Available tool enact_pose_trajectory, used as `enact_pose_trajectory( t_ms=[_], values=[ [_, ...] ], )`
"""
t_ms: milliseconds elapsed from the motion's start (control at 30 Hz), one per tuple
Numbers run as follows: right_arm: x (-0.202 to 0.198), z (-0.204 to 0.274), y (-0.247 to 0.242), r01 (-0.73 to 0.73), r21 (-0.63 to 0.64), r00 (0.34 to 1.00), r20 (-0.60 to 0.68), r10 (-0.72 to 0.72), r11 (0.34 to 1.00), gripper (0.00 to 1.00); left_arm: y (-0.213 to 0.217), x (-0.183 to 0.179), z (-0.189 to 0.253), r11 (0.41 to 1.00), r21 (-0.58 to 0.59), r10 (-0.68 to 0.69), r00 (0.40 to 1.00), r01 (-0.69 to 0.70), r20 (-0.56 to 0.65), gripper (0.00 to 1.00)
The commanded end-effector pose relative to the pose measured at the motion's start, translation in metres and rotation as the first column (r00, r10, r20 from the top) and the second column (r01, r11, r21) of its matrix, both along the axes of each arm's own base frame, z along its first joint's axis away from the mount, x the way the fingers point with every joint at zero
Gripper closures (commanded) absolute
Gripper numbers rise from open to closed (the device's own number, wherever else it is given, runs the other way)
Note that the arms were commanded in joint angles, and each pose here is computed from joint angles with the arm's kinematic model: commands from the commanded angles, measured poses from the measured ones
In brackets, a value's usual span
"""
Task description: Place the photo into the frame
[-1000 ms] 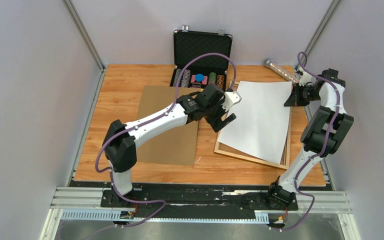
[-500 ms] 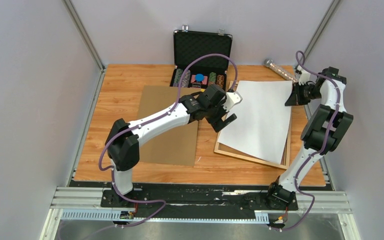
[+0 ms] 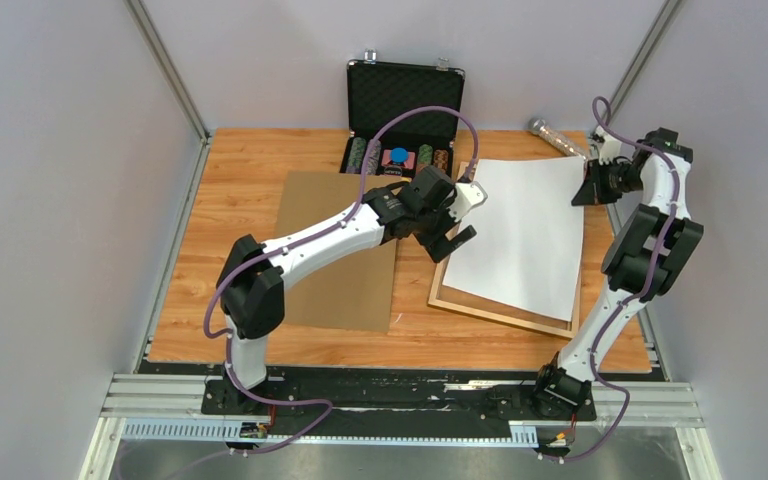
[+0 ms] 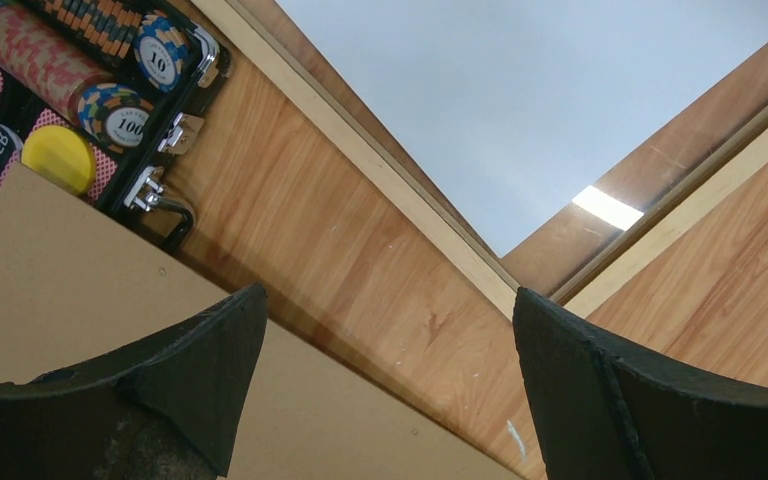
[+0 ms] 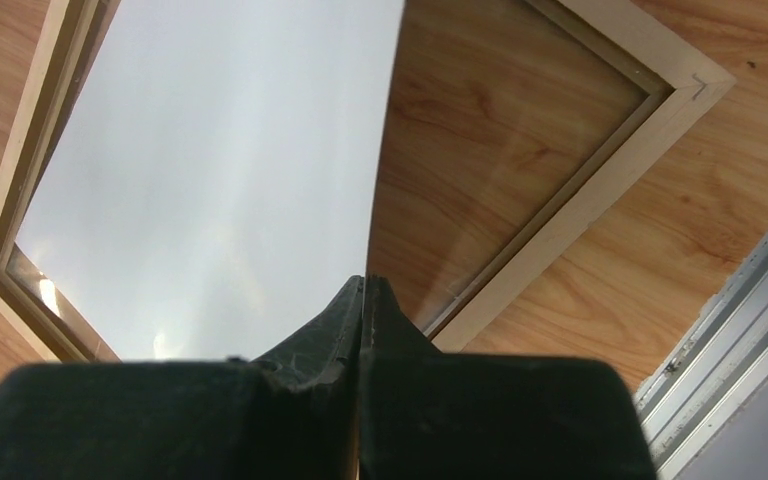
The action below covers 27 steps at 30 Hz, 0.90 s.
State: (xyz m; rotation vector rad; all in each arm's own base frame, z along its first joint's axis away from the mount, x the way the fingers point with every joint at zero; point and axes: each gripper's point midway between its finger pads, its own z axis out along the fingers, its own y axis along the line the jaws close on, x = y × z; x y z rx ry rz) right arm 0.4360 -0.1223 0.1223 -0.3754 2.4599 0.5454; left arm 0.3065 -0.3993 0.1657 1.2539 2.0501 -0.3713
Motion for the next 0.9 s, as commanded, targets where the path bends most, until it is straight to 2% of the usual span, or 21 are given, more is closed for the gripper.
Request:
enact_pose_trajectory(
  t_ms=[0, 533, 867],
  values=[
    [-0.005, 0.0, 0.009, -0.052, 0.025, 0.998, 0.019, 0.052, 0.998, 1.0, -0.006, 0.009, 0.017, 1.0, -0.029, -0.004, 0.999, 0.005, 0.043, 0.0],
    [-0.01, -0.018, 0.027, -0.094, 0.058, 0.995, -0.016, 0.095, 0.994, 1.0, -0.007, 0.009, 0.012, 1.0, -0.026, 0.002, 0.999, -0.001, 0.032, 0.0],
    [-0.009, -0.032, 0.023, -0.011, 0.064, 0.998, -0.056, 0.015, 0.998, 1.0, -0.007, 0.009, 0.012, 1.0, -0.026, 0.004, 1.0, -0.003, 0.03, 0.0]
  ],
)
